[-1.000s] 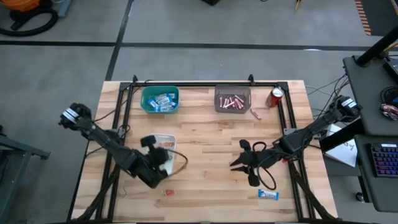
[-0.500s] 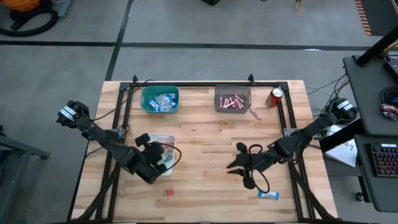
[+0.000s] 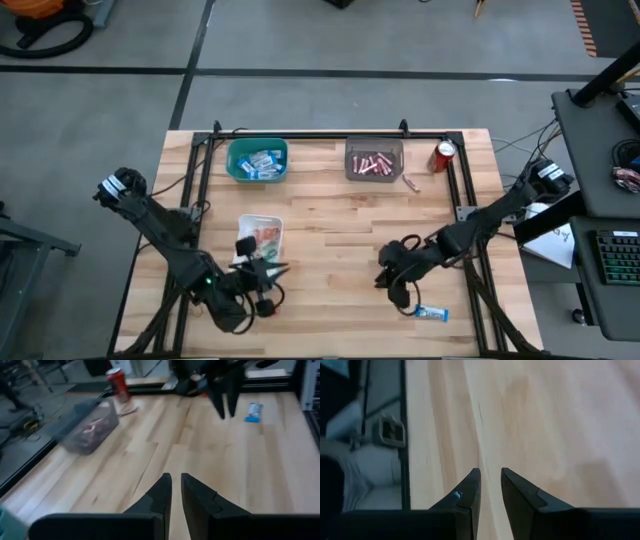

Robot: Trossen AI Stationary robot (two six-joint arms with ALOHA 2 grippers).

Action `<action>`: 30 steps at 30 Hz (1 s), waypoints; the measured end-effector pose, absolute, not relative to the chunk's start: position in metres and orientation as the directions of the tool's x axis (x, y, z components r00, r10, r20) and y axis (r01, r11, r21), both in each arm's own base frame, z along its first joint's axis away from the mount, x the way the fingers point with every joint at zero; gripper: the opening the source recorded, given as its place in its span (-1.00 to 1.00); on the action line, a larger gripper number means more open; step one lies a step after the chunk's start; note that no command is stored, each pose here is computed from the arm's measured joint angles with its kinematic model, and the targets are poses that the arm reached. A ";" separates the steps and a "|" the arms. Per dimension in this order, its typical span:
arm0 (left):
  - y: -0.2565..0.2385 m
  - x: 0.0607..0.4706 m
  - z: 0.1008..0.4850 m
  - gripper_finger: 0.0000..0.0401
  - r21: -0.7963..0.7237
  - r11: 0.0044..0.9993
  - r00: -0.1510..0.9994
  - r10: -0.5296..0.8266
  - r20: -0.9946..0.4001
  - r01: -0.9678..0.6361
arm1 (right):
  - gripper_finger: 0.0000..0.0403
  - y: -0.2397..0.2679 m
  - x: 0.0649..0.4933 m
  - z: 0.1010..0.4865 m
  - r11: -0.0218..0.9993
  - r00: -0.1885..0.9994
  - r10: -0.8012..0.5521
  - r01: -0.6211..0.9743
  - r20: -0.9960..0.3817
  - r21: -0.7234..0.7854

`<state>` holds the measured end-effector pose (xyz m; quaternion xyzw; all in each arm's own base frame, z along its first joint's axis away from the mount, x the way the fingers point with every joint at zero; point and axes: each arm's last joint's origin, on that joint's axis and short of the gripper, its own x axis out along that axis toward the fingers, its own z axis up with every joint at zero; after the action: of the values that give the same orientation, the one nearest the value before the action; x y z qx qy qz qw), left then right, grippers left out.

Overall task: Sort candy
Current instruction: Put the orange gummy candy into the white bin, then put the white chocolate bar into the green bin

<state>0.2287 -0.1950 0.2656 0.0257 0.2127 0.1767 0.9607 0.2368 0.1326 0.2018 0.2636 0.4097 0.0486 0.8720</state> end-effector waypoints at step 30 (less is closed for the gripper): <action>-0.220 0.249 0.265 -0.87 0.372 0.906 0.835 0.358 -0.419 -0.202 | -0.66 0.189 0.176 0.186 0.910 -0.003 0.290 0.311 -0.957 0.274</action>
<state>0.2490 -0.2196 0.2649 0.1584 0.2465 0.1481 0.9446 0.1760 0.1894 0.1860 0.2119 0.7083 -0.0078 0.6734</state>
